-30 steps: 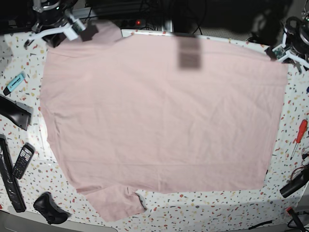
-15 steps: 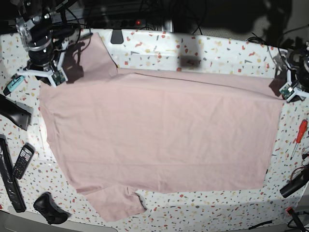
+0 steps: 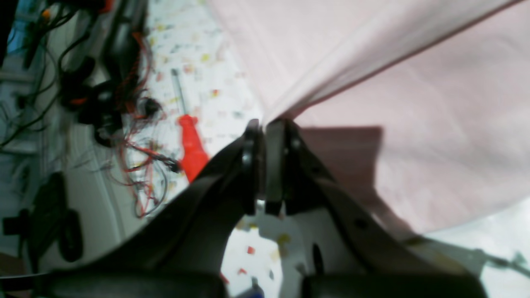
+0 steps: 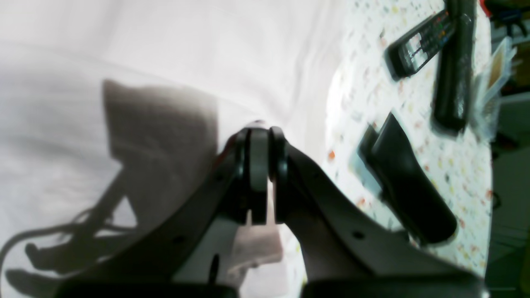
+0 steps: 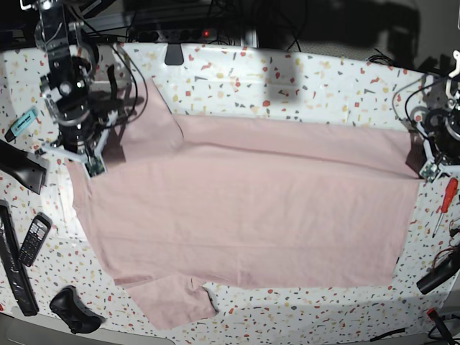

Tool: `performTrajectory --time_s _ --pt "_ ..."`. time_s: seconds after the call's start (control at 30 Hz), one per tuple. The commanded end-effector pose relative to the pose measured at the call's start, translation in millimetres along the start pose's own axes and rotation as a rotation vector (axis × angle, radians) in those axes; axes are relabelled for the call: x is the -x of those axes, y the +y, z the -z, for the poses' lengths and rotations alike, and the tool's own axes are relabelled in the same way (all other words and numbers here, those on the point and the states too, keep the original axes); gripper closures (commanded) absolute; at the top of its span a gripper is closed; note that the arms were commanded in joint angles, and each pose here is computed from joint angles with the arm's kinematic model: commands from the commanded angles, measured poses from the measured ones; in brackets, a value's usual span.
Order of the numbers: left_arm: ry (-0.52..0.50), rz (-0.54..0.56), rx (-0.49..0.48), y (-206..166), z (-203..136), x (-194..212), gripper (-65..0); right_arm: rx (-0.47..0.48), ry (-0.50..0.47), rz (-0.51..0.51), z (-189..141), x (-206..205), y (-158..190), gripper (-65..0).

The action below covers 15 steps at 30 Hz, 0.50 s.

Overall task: Fold the T-shirt properly
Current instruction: 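Release the shirt and regrasp its edge with both grippers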

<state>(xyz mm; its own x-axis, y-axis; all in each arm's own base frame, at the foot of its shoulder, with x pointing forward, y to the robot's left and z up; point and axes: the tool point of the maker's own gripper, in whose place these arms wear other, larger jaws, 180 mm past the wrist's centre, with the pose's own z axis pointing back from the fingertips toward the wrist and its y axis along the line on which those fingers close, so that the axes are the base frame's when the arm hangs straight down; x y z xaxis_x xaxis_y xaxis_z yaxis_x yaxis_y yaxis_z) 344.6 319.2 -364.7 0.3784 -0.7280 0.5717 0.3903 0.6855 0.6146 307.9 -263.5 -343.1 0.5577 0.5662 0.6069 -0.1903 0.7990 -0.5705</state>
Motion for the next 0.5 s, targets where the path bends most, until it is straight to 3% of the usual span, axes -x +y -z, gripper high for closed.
performTrajectory --time_s 0.0,0.23,0.47 --pt "-0.023 0.009 -0.053 25 1 -7 0.0 0.031 -0.034 -0.021 5 -13 -16 0.0" --pt "-0.018 -0.034 -0.037 34 20 -4 0.0 -0.025 -0.015 0.049 35 -16 -17 0.0" --pt "0.017 0.007 0.016 16 44 -4 0.0 -0.034 0.014 0.056 50 -14 -20 0.0"
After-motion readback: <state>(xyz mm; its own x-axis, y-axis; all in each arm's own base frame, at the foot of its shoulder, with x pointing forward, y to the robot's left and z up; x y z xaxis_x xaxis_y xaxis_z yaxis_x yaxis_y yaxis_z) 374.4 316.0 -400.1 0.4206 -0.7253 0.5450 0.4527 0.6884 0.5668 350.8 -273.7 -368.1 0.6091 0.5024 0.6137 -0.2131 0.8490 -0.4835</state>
